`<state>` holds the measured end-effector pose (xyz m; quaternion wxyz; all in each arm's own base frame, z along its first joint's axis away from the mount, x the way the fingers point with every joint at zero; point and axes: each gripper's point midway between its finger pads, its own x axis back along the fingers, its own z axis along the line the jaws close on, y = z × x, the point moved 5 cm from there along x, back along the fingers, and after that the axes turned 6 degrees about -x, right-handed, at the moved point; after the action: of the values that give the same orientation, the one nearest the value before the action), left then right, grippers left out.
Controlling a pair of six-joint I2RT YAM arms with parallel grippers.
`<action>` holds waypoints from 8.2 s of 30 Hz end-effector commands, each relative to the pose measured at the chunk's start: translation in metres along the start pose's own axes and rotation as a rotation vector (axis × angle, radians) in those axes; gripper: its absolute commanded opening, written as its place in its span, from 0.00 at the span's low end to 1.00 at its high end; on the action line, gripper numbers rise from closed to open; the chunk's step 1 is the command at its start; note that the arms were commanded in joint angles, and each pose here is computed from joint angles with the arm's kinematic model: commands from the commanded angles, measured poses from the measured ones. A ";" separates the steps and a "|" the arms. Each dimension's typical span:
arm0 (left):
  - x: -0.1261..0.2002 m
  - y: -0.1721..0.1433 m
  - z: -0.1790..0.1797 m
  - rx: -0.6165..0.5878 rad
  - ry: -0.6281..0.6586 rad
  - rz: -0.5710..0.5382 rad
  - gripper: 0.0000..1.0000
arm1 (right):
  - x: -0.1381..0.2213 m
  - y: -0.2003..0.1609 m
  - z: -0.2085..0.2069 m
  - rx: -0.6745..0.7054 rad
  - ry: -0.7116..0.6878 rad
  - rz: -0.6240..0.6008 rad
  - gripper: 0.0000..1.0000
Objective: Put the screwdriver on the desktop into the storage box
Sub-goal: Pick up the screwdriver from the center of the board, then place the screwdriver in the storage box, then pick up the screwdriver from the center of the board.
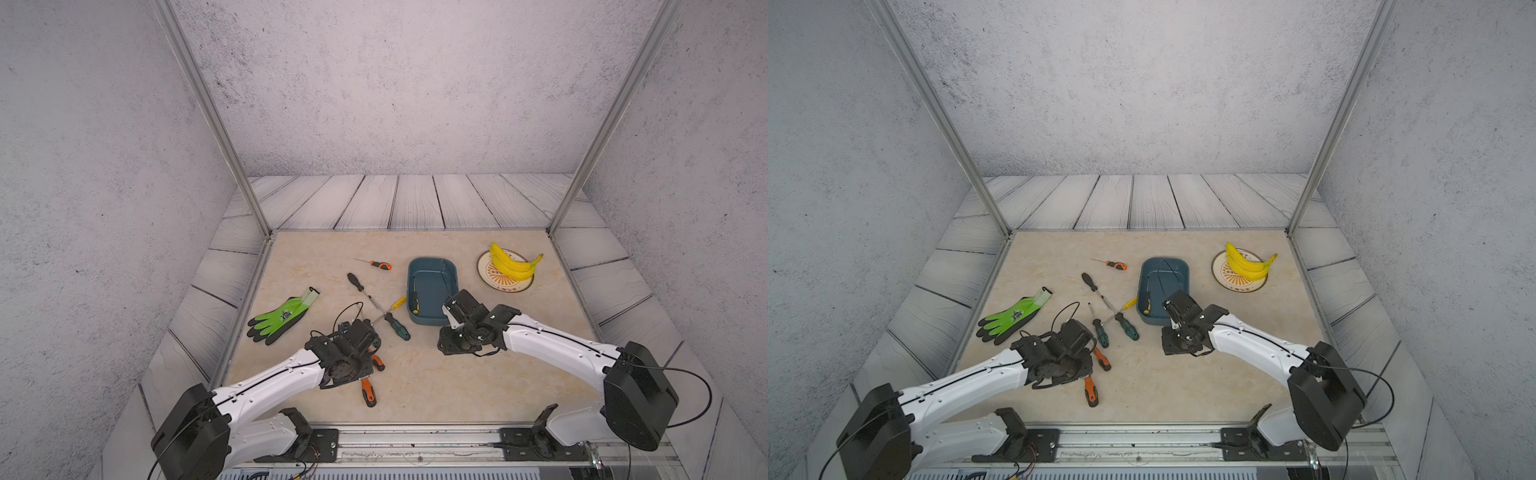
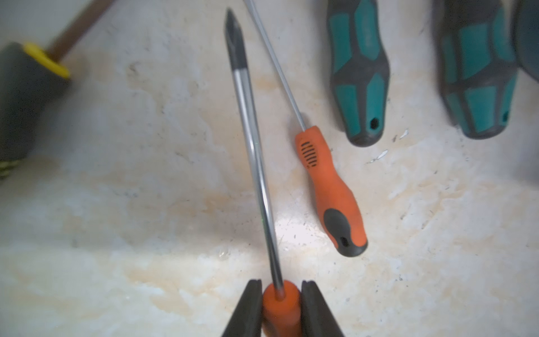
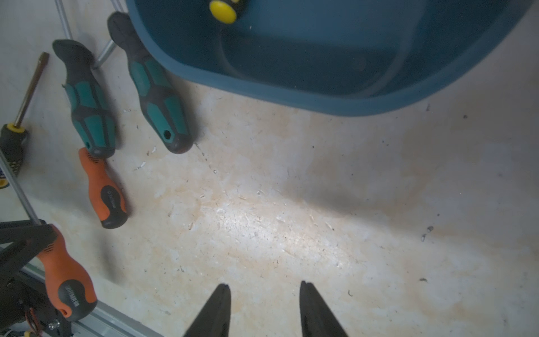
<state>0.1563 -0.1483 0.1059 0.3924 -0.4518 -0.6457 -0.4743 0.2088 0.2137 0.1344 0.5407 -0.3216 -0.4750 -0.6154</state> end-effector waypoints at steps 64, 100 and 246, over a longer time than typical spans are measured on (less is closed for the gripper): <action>0.113 0.071 -0.108 -0.102 -0.614 -0.301 0.06 | 0.055 -0.009 0.124 0.237 0.698 -0.003 0.25; 0.110 0.019 0.001 -0.005 -0.356 -0.369 0.96 | -0.027 0.131 0.021 -0.187 0.037 0.049 0.18; -0.049 0.052 -0.001 0.019 0.066 0.167 0.00 | 0.043 -0.028 -0.058 -0.166 0.002 -0.078 0.42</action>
<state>0.2273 -0.1612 0.0659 0.4493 -0.4888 -0.6045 -0.4403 0.1804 0.1458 0.1468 0.4944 -0.3439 -0.4274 -0.6742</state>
